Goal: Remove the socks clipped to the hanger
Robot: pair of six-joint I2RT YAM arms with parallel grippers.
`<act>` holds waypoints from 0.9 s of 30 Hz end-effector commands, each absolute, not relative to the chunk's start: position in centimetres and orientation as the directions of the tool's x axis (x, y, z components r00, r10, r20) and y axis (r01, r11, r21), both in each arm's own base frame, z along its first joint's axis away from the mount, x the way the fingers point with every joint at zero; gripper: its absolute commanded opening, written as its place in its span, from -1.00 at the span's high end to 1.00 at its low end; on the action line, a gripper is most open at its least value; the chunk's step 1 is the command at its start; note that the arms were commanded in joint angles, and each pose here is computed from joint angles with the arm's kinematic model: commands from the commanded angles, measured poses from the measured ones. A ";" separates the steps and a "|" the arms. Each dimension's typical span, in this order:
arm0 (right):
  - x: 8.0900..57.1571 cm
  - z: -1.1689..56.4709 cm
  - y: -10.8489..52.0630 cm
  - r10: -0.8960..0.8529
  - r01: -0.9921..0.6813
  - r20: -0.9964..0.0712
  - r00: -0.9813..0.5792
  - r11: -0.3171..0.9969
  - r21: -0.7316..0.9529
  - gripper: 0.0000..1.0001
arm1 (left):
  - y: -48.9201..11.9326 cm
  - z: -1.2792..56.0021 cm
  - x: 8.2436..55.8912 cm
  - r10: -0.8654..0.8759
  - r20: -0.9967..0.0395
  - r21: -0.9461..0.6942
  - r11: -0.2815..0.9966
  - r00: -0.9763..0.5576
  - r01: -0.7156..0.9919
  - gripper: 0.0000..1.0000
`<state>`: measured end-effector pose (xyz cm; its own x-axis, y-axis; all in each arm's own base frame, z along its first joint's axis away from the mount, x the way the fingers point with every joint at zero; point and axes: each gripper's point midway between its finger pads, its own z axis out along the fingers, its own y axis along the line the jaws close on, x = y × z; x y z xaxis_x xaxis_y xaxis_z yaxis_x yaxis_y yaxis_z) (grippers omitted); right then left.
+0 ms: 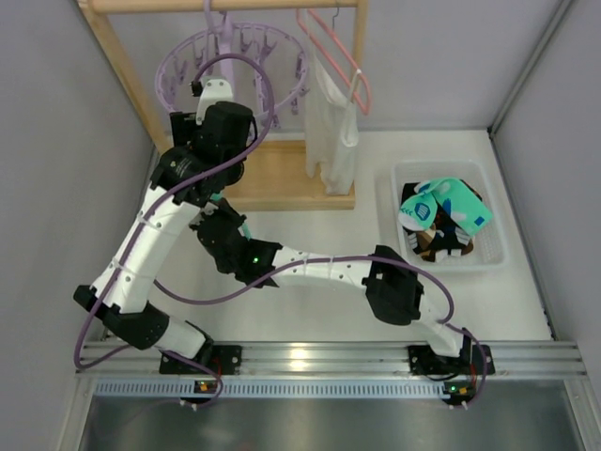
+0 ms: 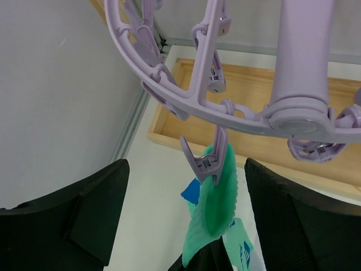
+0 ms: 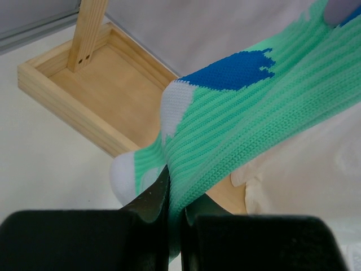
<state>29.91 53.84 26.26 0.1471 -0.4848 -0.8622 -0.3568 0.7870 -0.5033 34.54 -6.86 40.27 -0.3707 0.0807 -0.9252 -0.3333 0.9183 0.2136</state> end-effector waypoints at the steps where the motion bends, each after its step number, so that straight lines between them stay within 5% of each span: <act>1: 27.7 27.6 55.5 -0.448 -0.394 -0.874 0.187 0.781 -0.485 1.00 | -6.3 40.8 35.0 0.073 -0.934 0.217 0.893 -0.349 -0.394 -0.71; 23: 26.4 27.7 54.5 -0.418 -0.437 -0.888 0.192 0.774 -0.459 1.00 | -5.4 39.2 37.9 0.044 -0.939 0.201 0.876 -0.342 -0.439 0.01; 27: 26.1 28.1 54.3 -0.395 -0.448 -0.898 0.193 0.779 -0.439 1.00 | -5.4 38.9 38.2 0.038 -0.940 0.189 0.885 -0.339 -0.426 0.41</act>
<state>28.89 53.53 24.61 0.1522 -0.4900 -0.8583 -0.3906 0.7679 -0.5077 38.17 -5.61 37.43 -0.3991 0.0694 -0.9143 -0.4222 0.8713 0.2504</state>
